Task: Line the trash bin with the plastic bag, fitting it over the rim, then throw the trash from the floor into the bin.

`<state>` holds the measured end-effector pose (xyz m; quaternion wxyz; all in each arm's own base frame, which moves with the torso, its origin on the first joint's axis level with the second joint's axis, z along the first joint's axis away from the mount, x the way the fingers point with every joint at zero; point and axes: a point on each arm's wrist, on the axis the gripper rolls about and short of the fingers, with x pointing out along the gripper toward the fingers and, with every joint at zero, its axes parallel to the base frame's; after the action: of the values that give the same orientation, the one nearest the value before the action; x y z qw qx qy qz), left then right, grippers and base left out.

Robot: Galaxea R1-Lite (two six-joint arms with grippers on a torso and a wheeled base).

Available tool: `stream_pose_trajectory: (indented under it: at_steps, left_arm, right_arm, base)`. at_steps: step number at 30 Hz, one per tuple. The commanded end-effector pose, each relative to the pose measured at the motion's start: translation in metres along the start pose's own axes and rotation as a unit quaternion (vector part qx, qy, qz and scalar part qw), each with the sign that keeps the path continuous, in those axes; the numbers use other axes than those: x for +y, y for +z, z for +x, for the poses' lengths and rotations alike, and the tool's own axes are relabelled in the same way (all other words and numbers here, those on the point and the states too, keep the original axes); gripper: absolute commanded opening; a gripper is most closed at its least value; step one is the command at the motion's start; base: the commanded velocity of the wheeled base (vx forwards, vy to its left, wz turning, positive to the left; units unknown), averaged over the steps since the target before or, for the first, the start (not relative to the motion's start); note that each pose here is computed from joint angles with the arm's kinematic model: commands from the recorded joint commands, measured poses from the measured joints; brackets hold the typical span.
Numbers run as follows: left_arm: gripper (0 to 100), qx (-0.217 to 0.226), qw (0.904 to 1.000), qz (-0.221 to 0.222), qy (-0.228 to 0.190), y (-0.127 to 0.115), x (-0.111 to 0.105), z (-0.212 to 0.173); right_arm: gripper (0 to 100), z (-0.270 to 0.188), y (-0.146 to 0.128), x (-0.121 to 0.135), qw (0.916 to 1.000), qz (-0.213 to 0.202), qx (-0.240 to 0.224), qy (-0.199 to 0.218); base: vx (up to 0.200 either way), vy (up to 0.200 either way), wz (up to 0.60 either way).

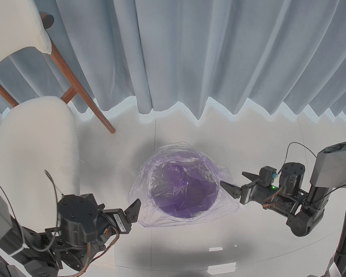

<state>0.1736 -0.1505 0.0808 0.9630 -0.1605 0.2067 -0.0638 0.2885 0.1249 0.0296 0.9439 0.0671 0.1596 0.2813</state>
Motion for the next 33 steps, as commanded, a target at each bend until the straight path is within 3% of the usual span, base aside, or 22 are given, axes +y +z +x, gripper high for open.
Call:
stream_pose_trajectory:
  at_steps: [1,7,15,16,24,29,33]
  left_arm:
    - [100,-0.036,0.9978,-0.026,-0.049,0.015,0.005,-0.041]
    - [100,-0.036,0.9976,-0.031,-0.051,0.015,0.004,-0.040]
    - [100,-0.034,0.9978,-0.030,-0.048,0.014,0.006,-0.040]
    - [100,-0.032,0.9980,-0.029,-0.046,0.013,0.006,-0.040]
    - [100,-0.031,0.9982,-0.030,-0.043,0.012,0.007,-0.038]
    - [100,-0.044,0.9936,-0.085,-0.061,0.021,-0.001,-0.038]
    - [100,-0.041,0.9898,-0.097,-0.096,0.027,0.000,-0.047]
  right_arm:
    - [100,0.037,0.013,-0.006,0.9969,-0.064,-0.043,0.015]
    - [100,0.049,0.014,-0.003,0.9941,-0.098,-0.042,0.021]
    - [100,0.056,0.002,-0.004,0.9940,-0.102,-0.027,0.028]
    - [0,0.057,-0.002,-0.005,0.9943,-0.101,-0.022,0.028]
    - [0,0.062,0.000,-0.008,0.9939,-0.102,-0.030,0.027]
    - [0,0.064,0.013,-0.025,0.9937,-0.097,-0.056,0.005]
    - [0,0.062,0.032,-0.040,0.9947,-0.053,-0.087,-0.013]
  base:
    - [0.000,0.000,0.00]
    - [0.000,0.000,0.00]
    - [0.000,0.000,0.00]
    - [0.000,0.000,0.00]
    - [0.000,0.000,0.00]
    - [0.000,0.000,0.00]
    - [0.000,0.000,0.00]
